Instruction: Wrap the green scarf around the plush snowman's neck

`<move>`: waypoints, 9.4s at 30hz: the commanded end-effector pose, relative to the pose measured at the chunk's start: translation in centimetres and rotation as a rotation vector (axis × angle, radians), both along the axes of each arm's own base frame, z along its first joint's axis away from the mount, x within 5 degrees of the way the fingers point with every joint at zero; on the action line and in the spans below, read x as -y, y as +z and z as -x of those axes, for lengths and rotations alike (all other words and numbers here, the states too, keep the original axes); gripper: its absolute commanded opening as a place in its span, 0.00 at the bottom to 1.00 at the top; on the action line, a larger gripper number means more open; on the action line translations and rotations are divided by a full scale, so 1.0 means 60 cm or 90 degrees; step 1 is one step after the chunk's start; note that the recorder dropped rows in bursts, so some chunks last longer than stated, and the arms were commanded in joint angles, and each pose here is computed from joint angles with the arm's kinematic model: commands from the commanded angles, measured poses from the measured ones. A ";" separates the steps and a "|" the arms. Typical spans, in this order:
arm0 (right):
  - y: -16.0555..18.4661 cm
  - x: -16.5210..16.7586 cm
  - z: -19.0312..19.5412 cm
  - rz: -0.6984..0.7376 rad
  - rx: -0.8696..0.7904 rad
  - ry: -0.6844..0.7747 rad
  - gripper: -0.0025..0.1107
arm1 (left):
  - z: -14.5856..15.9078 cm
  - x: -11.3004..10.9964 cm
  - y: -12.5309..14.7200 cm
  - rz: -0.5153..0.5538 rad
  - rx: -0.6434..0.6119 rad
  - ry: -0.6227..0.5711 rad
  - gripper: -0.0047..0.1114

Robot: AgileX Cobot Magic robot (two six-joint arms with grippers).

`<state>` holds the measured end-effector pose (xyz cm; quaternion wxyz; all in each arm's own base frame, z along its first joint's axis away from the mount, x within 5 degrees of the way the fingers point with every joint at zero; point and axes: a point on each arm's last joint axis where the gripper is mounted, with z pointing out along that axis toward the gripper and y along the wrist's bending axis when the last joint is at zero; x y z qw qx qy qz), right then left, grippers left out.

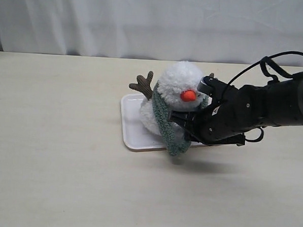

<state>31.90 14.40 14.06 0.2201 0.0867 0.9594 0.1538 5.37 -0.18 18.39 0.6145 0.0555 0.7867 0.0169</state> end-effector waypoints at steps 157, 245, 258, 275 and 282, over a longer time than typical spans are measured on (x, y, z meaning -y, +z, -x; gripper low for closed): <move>0.349 0.257 0.589 0.235 0.650 -0.025 0.06 | 0.000 0.000 0.000 0.003 0.006 -0.002 0.04; 0.335 0.239 0.516 0.235 1.051 -0.121 0.06 | 0.000 0.000 0.000 0.003 0.007 -0.002 0.04; 0.268 0.239 0.481 0.238 0.970 -0.104 0.06 | 0.000 0.000 0.000 0.003 0.006 -0.002 0.04; 0.157 0.239 0.444 0.242 0.840 -0.076 0.06 | 0.000 0.000 0.000 0.003 0.006 -0.002 0.04; 0.129 0.239 0.439 0.243 0.797 -0.068 0.06 | 0.000 0.000 0.000 0.003 0.006 -0.002 0.04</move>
